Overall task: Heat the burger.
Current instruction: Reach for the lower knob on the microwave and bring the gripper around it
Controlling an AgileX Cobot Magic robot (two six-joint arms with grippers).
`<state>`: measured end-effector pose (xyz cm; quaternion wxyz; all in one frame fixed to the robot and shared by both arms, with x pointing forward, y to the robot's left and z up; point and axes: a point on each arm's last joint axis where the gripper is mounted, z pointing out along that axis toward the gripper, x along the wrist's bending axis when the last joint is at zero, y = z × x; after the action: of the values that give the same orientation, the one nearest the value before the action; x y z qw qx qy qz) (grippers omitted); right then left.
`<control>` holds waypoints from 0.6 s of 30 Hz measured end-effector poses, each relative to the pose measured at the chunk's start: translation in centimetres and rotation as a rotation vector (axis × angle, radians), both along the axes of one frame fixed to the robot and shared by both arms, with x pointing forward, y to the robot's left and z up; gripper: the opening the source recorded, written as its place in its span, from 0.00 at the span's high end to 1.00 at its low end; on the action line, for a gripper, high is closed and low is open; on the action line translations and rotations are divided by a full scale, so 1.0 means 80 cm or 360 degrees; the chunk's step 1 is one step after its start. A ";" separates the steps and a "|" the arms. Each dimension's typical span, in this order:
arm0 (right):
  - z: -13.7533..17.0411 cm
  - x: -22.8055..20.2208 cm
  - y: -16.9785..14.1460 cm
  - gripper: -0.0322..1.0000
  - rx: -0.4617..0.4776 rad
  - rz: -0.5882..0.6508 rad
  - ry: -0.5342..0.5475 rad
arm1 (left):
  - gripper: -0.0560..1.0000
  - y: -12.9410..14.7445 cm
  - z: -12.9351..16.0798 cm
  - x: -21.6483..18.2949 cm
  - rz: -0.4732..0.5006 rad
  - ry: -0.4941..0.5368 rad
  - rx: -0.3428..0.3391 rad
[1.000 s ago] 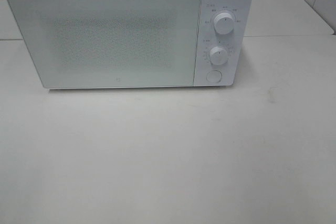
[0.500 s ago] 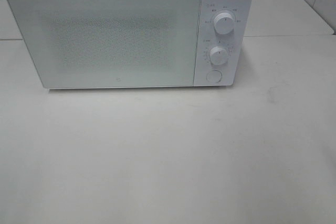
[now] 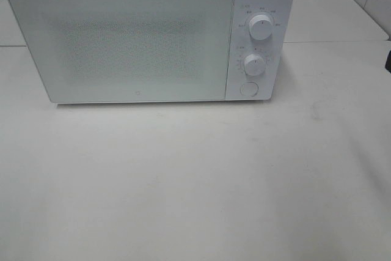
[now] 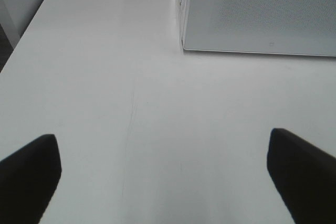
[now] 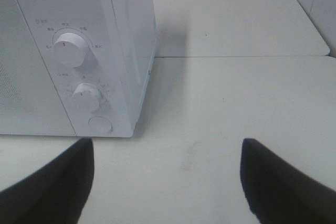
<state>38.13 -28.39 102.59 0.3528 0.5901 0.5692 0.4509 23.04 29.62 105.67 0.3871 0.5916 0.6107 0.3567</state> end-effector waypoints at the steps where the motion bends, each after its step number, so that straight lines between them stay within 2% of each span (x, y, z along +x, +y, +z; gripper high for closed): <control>1: 0.000 0.000 0.000 0.24 0.0000 0.0000 0.0000 | 0.01 0.000 0.000 0.000 0.0000 0.0000 0.0000; 7: -0.026 0.021 0.001 0.24 0.0010 -0.0016 -0.0133 | 0.01 0.000 0.000 0.000 0.0000 0.0000 0.0000; 18: -0.068 0.040 0.001 0.24 -0.0045 -0.0100 -0.0233 | 0.01 0.000 0.000 0.000 0.0000 0.0000 0.0000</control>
<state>41.32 -28.33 97.18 0.4156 0.5682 0.5294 0.4734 23.04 29.62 105.67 0.3871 0.5916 0.6107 0.3567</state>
